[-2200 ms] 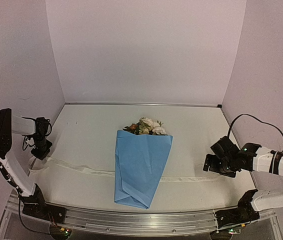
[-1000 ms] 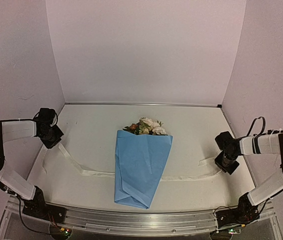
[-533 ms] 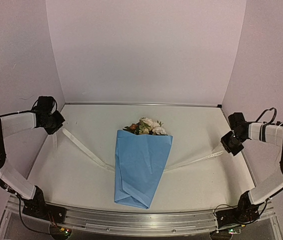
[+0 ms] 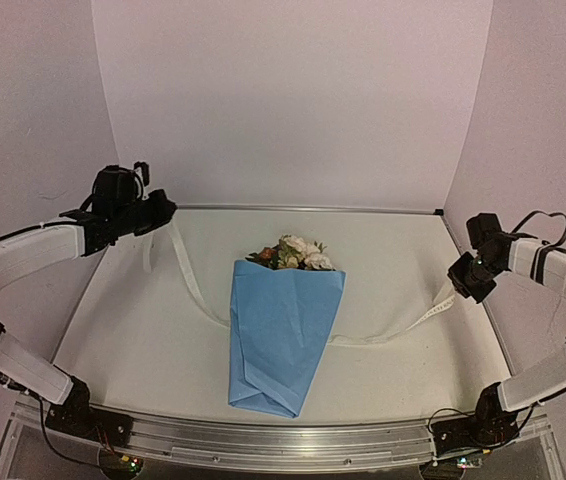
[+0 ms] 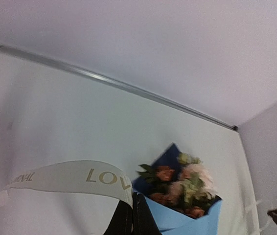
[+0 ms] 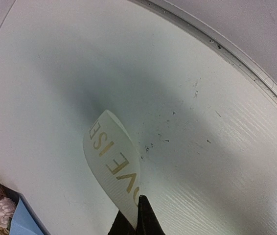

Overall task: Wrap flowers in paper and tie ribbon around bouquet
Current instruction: Cross the ribbon over the folded bouquet.

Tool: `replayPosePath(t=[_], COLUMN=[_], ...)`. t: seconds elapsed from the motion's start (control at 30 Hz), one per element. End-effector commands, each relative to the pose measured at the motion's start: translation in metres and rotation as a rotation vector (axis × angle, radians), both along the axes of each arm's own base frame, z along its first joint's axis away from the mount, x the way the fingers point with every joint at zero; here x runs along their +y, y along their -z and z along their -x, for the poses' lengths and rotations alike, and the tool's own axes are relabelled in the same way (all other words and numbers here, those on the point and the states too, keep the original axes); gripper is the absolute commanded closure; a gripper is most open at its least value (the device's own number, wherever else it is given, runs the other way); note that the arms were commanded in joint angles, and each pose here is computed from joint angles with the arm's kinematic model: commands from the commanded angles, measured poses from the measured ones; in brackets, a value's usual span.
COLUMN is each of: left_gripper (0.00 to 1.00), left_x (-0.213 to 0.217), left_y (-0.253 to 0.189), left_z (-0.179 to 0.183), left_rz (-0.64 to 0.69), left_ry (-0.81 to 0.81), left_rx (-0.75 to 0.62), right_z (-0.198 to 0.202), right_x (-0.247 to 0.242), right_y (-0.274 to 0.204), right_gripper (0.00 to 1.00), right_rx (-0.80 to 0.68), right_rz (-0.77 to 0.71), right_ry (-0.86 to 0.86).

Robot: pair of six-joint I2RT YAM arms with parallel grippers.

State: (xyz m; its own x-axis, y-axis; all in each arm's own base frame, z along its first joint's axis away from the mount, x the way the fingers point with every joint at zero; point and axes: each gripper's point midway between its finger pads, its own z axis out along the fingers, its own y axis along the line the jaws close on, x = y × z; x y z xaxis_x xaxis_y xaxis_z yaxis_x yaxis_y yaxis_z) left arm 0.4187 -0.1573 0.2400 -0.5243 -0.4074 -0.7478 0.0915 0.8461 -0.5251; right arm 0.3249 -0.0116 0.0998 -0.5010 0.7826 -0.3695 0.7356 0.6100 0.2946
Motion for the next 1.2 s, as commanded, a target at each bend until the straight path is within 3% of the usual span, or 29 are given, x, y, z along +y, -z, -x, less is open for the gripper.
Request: replayPosePath(t=[0.0,0.1,0.17,0.23,0.33,0.6,0.83,0.97,1.07,1.17], left_gripper=[1.0,1.0,1.0,1.0,1.0,1.0,1.0,1.0,1.0,1.0], left_x=[-0.154,-0.262,-0.304,-0.335,-0.352,-0.377,-0.406,-0.416,-0.419,-0.422], left_y=[-0.099,-0.071,-0.034,0.015,0.066,0.113,0.107,0.087,0.086,0.103], left_z=[0.07,0.153,0.198,0.238,0.264,0.262,0.267,0.292,0.292,0.269], left_rz=[-0.06,-0.142,-0.209,-0.292,-0.379,-0.482,-0.502,-0.495,-0.464,-0.468], left_ry=[0.545,0.927,1.094,1.227,1.319,1.422,1.5,1.584,1.553,1.488], left_rx=[-0.422,-0.424,-0.376,-0.314,-0.254,-0.181,-0.241,-0.288,-0.342,-0.278], right_z=[-0.001,-0.003,-0.005,-0.009,-0.02,-0.062,-0.095,-0.112,-0.126,-0.129], right_x=[0.016,0.026,0.032,0.04,0.053,0.092,0.112,0.12,0.134,0.149], right_y=[-0.008,-0.007,-0.006,-0.004,-0.009,-0.027,-0.044,-0.052,-0.064,-0.072], right_gripper=[1.0,1.0,1.0,1.0,1.0,1.0,1.0,1.0,1.0,1.0], right_rx=[0.003,0.009,0.016,0.025,0.024,0.01,-0.025,-0.05,-0.087,-0.107], right_rz=[-0.08,-0.128,-0.151,-0.174,-0.202,-0.274,-0.33,-0.336,-0.377,-0.367], right_ry=[-0.054,-0.082,-0.099,-0.123,-0.164,-0.266,-0.302,-0.34,-0.374,-0.417])
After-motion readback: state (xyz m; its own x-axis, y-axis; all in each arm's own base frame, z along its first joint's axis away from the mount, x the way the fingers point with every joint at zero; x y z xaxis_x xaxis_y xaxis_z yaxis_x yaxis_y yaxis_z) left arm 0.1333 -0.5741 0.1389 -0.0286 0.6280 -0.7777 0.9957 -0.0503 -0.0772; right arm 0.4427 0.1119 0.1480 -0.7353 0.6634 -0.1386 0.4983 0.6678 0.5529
